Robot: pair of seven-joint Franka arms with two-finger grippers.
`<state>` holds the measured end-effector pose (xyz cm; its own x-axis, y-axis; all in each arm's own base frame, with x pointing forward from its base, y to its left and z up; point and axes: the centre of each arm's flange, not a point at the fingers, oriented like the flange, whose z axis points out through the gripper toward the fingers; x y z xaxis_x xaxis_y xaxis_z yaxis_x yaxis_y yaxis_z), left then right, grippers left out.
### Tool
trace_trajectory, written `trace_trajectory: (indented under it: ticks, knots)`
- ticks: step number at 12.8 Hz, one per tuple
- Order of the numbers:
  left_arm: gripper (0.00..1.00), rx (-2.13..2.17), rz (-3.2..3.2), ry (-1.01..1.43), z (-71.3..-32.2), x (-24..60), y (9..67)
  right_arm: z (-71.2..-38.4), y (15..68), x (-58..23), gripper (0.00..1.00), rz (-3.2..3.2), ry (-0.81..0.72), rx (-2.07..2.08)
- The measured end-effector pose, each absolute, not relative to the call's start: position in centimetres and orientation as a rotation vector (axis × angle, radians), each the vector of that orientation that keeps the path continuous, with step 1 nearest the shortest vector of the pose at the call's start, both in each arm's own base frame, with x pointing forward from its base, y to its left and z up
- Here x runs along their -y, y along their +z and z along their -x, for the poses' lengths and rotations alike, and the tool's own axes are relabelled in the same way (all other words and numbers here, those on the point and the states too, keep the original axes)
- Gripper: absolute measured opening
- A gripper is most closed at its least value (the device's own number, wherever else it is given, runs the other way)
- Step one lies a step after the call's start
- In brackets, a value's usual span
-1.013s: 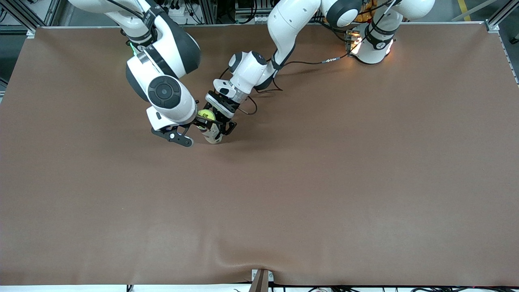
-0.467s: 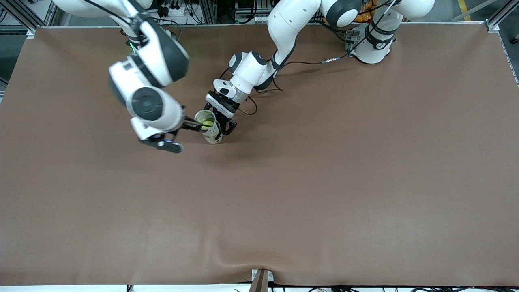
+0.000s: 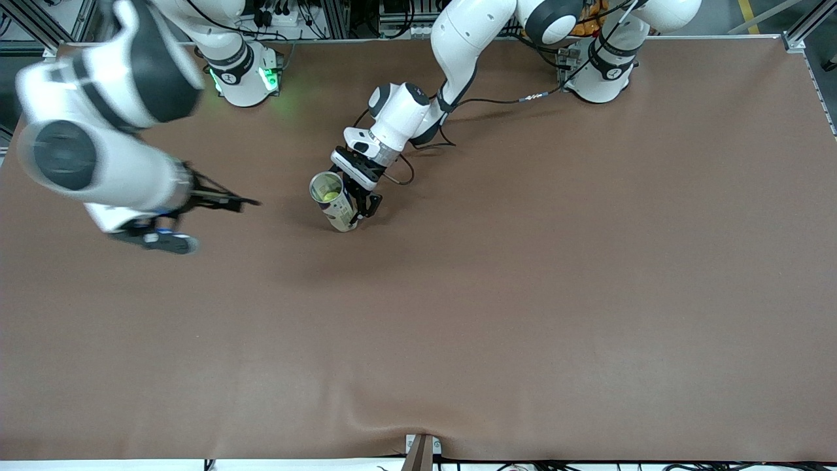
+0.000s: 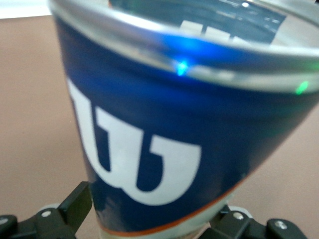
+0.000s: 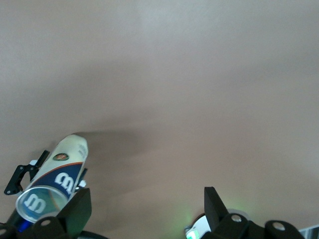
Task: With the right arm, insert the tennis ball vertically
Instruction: 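Withdraw the right gripper while the left gripper lowers the can, then open the left gripper and release the upright can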
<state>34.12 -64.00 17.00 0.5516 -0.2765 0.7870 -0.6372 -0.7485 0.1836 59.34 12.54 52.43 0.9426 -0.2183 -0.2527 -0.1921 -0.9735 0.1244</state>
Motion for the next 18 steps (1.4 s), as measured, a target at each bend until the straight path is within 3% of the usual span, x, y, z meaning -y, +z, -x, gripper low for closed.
trace_trajectory:
  ticks: [4, 10, 13, 18]
  knots:
    - [1.0, 0.748, -2.329, 1.035, -33.7, 64.5, 17.1, -60.4, 57.6, -7.4, 1.0, -3.042, -0.281, 0.358]
    - [1.0, 0.799, -2.352, 0.948, -33.4, 63.4, 18.0, -61.0, 64.4, -2.1, 1.0, -3.101, -0.056, -0.095]
    - [1.0, 0.822, -2.371, 0.916, -33.2, 62.6, 18.1, -61.5, 65.5, -1.3, 1.0, -3.105, 0.028, -0.1]
    - [1.0, 0.881, -2.415, 0.809, -34.7, 60.2, 18.6, -62.1, 64.3, -2.4, 1.0, -3.052, 0.004, -0.086]
